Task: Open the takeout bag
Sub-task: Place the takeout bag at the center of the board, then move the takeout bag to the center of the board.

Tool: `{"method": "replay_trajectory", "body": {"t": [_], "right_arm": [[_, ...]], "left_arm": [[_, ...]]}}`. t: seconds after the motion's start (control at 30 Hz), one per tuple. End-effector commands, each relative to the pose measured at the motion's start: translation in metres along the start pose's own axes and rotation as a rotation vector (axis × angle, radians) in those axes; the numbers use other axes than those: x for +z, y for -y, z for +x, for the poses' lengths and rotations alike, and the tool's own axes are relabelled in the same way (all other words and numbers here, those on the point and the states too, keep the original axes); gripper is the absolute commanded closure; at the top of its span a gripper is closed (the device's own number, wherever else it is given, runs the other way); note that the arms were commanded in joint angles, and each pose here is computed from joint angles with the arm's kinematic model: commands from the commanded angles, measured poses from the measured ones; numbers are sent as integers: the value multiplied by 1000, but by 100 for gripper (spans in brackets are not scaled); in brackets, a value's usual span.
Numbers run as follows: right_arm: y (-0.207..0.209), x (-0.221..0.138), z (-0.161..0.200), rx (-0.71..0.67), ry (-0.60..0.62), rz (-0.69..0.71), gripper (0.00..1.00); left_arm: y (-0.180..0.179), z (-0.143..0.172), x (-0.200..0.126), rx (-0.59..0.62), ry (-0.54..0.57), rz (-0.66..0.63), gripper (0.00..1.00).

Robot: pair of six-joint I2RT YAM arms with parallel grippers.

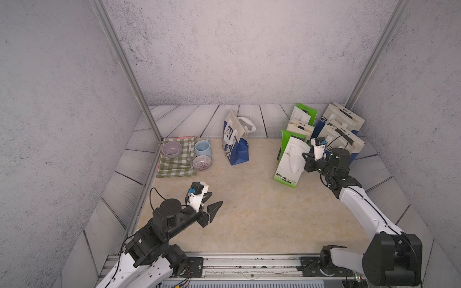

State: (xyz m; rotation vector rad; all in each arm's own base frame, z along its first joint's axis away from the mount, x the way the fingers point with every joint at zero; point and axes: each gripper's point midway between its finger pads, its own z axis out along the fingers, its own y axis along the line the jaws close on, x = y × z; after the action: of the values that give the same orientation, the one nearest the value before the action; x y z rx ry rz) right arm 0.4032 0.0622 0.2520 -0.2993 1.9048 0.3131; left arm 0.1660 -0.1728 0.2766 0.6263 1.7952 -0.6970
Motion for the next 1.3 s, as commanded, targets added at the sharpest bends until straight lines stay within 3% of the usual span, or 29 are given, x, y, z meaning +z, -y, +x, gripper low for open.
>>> {"method": "replay_trajectory", "body": {"t": [0.0, 0.1, 0.2, 0.4, 0.57, 0.73, 1.0, 1.27], "right_arm": [[2, -12, -33, -31, 92, 19, 77], [-4, -7, -19, 14, 69, -23, 55], [-14, -10, -16, 50, 79, -71, 46], [-44, -47, -51, 160, 180, -194, 41], [-59, -74, -65, 228, 206, -218, 38], [-103, -78, -83, 216, 181, -328, 38], [-179, -6, -88, 220, 43, -386, 38], [-193, 98, -67, 171, -52, -330, 41]], "left_arm": [[0, 8, 0, 5, -23, 4, 40], [1, 9, -2, 4, -24, 6, 40], [0, 13, -5, 4, -34, 0, 40], [-5, 21, -13, 10, -38, -23, 39], [-3, 21, -13, 4, -38, -13, 39], [-3, 21, -13, 4, -40, -14, 39], [-4, 23, -13, -1, -43, -18, 39], [-4, 24, -12, -2, -50, -21, 39]]}}
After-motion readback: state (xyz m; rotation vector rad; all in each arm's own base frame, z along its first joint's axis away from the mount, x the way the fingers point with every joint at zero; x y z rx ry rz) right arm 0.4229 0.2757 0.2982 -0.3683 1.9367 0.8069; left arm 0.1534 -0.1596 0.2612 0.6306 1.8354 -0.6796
